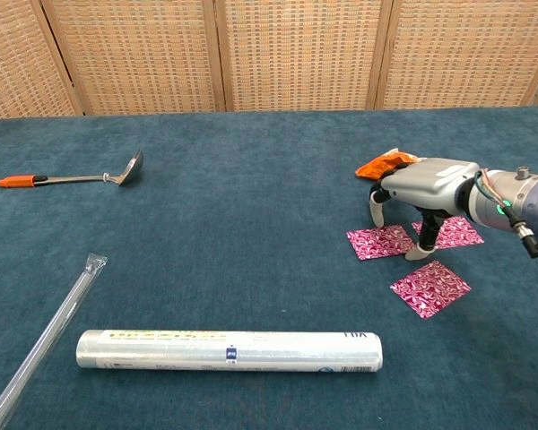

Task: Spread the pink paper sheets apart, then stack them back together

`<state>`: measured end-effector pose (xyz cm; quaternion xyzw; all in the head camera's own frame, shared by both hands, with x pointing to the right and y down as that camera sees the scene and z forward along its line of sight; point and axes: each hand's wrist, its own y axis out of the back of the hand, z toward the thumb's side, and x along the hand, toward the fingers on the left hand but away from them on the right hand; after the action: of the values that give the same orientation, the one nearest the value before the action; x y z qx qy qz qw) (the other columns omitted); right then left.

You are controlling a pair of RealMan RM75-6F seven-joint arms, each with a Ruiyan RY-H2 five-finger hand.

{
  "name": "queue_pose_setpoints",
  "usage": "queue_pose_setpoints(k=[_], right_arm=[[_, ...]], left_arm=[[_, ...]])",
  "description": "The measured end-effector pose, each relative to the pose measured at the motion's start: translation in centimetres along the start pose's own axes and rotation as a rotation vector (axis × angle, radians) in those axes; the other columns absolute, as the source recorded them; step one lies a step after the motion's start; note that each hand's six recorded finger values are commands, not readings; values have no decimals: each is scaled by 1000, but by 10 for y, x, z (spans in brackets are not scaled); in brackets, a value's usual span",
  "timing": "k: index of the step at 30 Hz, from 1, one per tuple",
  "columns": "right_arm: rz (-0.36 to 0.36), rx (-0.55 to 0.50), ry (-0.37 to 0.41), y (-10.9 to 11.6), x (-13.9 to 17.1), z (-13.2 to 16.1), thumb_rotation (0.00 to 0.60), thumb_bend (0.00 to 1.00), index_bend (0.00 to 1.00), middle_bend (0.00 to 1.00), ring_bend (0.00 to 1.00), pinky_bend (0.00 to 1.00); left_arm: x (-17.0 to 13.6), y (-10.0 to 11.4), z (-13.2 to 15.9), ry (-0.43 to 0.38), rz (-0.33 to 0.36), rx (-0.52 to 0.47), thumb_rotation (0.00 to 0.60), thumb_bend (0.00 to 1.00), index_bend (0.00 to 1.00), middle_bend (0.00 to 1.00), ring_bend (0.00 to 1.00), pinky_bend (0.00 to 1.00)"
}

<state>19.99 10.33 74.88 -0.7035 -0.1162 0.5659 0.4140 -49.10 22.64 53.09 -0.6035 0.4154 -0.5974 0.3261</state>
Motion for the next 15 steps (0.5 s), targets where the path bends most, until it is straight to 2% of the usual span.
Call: queue_pose_setpoints(k=[15], right_arm=[[7,16,-4,1,-1,0,600,247,352,161,0,0]], left_arm=[[0,0,0,-1,1,-3,571,0,92,0,0,0]])
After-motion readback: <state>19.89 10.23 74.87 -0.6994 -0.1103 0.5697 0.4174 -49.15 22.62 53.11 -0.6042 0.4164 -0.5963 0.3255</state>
